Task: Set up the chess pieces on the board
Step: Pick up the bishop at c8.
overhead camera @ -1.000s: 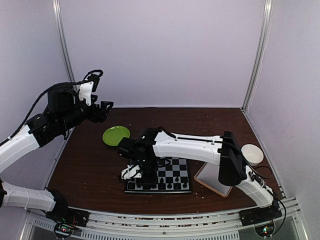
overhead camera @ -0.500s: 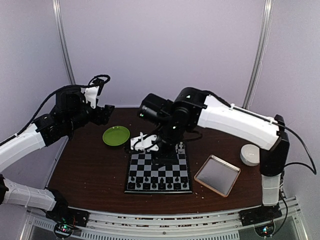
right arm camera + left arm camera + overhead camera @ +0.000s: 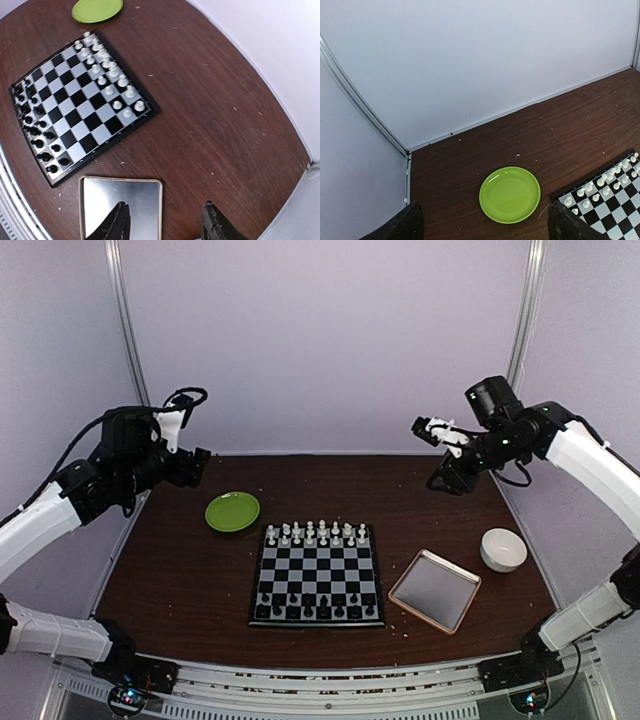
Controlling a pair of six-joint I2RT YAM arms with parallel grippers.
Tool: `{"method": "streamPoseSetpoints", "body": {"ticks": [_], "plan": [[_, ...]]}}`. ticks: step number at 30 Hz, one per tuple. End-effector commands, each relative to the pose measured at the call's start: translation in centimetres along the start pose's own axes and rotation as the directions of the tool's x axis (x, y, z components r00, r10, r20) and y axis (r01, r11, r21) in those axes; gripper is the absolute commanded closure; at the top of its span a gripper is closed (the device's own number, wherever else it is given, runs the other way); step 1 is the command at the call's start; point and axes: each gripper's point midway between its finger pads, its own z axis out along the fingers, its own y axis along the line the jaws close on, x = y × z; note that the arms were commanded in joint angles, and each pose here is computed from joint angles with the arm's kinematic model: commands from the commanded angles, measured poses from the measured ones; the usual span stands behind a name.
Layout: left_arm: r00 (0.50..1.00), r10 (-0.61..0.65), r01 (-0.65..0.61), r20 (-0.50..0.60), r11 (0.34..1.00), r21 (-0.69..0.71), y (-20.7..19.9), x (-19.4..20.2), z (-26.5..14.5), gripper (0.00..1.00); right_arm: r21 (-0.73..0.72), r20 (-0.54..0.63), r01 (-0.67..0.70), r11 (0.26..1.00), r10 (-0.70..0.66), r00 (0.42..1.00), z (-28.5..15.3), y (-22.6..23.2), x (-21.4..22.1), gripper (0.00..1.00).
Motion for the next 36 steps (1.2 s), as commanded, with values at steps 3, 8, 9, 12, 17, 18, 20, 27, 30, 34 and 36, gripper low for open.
{"method": "streamPoseSetpoints", "body": {"ticks": [3, 8, 9, 12, 17, 18, 20, 27, 30, 34, 36], "plan": [[0.997, -0.032, 0.038, 0.068, 0.995, -0.095, 3.1, -0.4, -1.5, 0.11, 0.185, 0.333, -0.236, 0.954, 0.166, 0.928, -5.3, -6.1, 0.6, 0.37], [0.994, -0.059, 0.072, 0.097, 0.988, -0.138, 3.9, 1.0, -1.8, 0.08, 0.273, 0.481, -0.399, 0.875, 0.235, 0.845, -7.3, -8.9, 3.8, 0.0], [0.994, -0.06, 0.072, 0.092, 0.987, -0.142, 4.0, 1.6, -1.7, 0.08, 0.278, 0.504, -0.427, 0.861, 0.247, 0.827, -7.8, -9.3, 4.3, 0.0], [0.994, -0.057, 0.07, 0.088, 0.987, -0.144, 3.9, 2.2, -1.8, 0.08, 0.269, 0.568, -0.489, 0.83, 0.274, 0.776, -8.9, -9.5, 5.4, 0.0], [0.995, -0.055, 0.062, 0.087, 0.994, -0.09, 3.1, 2.4, -2.1, 0.08, 0.236, 0.606, -0.476, 0.847, 0.255, 0.754, -9.2, -8.3, 5.8, 0.0], [0.995, -0.055, 0.062, 0.086, 0.994, -0.088, 3.1, 2.5, -2.1, 0.09, 0.233, 0.604, -0.482, 0.845, 0.263, 0.752, -9.0, -8.4, 6.0, 0.0], [0.995, -0.052, 0.058, 0.08, 0.996, -0.074, 2.9, 2.6, -2.2, 0.1, 0.191, 0.589, -0.464, 0.865, 0.277, 0.759, -7.9, -7.9, 6.2, 0.01], [0.999, 0.009, -0.022, 0.044, 0.949, 0.314, -3.7, 2.9, -3.3, 0.33, -0.012, 0.499, -0.249, 0.968, 0.221, 0.838, -5.6, -3.4, 4.4, 0.18], [0.999, 0.025, -0.044, 0.043, 0.849, 0.527, -8.3, 3.4, -4.4, 0.44, -0.118, 0.379, -0.105, 0.987, 0.143, 0.914, -3.2, 0.4, 4.7, 0.31], [0.989, 0.135, -0.138, 0.054, 0.757, 0.639, -13.5, 3.7, -6.1, 0.48, -0.219, 0.229, 0.128, 0.967, -0.076, 0.97, 0.5, 6.1, 5.3, 0.47], [0.98, 0.198, -0.162, 0.028, 0.703, 0.692, -15.8, 4.8, -6.5, 0.52, -0.251, 0.193, 0.232, 0.94, -0.186, 0.963, 1.9, 8.6, 5.6, 0.49]]}}
